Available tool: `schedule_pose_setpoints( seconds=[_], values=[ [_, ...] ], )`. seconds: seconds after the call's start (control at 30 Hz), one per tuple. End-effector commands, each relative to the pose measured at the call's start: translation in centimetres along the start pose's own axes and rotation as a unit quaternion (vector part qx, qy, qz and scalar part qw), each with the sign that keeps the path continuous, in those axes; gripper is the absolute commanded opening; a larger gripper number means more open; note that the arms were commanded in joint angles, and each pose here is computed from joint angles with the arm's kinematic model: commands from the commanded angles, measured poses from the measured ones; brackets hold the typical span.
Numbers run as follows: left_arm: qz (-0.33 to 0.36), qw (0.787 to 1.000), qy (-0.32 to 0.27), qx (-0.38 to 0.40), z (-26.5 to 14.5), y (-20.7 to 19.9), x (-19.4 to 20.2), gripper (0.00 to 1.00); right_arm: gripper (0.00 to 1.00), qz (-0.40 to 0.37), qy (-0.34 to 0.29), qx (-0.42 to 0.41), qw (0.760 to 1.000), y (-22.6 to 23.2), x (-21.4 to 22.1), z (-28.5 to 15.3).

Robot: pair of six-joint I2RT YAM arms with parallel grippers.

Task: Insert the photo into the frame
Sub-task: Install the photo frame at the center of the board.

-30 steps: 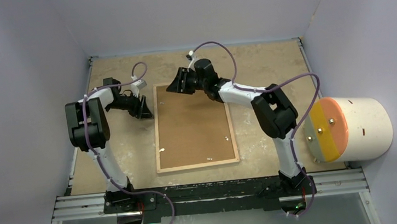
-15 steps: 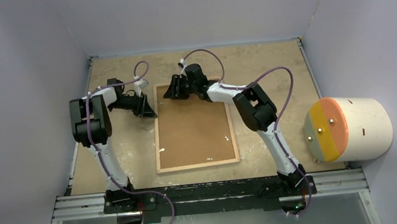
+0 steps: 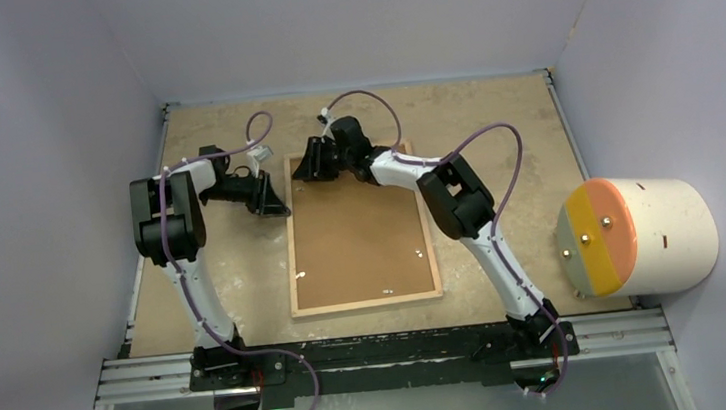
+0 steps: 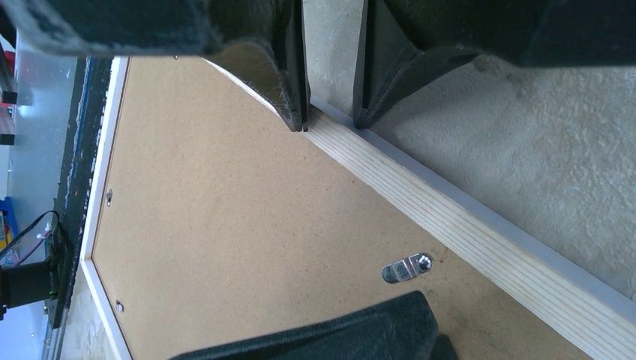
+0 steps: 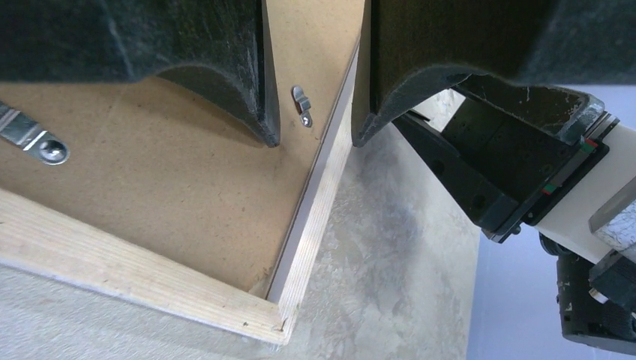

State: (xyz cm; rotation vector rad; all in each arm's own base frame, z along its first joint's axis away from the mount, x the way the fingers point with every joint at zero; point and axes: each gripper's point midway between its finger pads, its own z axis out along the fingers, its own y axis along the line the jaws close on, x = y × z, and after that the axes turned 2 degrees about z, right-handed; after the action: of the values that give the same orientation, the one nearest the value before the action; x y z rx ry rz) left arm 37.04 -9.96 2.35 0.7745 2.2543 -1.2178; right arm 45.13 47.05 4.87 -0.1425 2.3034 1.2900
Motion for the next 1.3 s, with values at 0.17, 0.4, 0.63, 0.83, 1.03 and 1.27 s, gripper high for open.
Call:
schedule_pose_setpoints(
  seconds=[0.17,0.4,0.63,0.83,1.03,1.27],
  values=[
    [0.022,0.998,0.057,-0.031,1.7,2.1,3.2,0.28,0.42,-0.008,0.047,0.010,0.999,0.7,3.6,-0.6],
    [0.022,0.997,0.060,-0.036,1.6,2.3,3.3,0.28,0.41,-0.008,0.056,0.012,0.998,1.0,4.6,-1.1],
    [0.024,0.997,0.060,-0.039,1.7,2.5,3.4,0.28,0.40,0.000,0.055,0.009,0.998,1.2,5.1,-1.0],
    [0.026,0.997,0.062,-0.041,1.6,2.4,3.6,0.27,0.39,0.018,0.051,0.009,0.999,0.9,5.0,-0.3],
    [0.028,0.997,0.063,-0.041,1.6,2.5,3.7,0.27,0.37,0.033,0.042,0.001,0.999,1.1,4.6,0.4],
    [0.029,0.997,0.065,-0.041,1.6,2.4,3.8,0.27,0.36,0.051,0.036,-0.006,0.998,1.0,4.3,1.3]
  ],
)
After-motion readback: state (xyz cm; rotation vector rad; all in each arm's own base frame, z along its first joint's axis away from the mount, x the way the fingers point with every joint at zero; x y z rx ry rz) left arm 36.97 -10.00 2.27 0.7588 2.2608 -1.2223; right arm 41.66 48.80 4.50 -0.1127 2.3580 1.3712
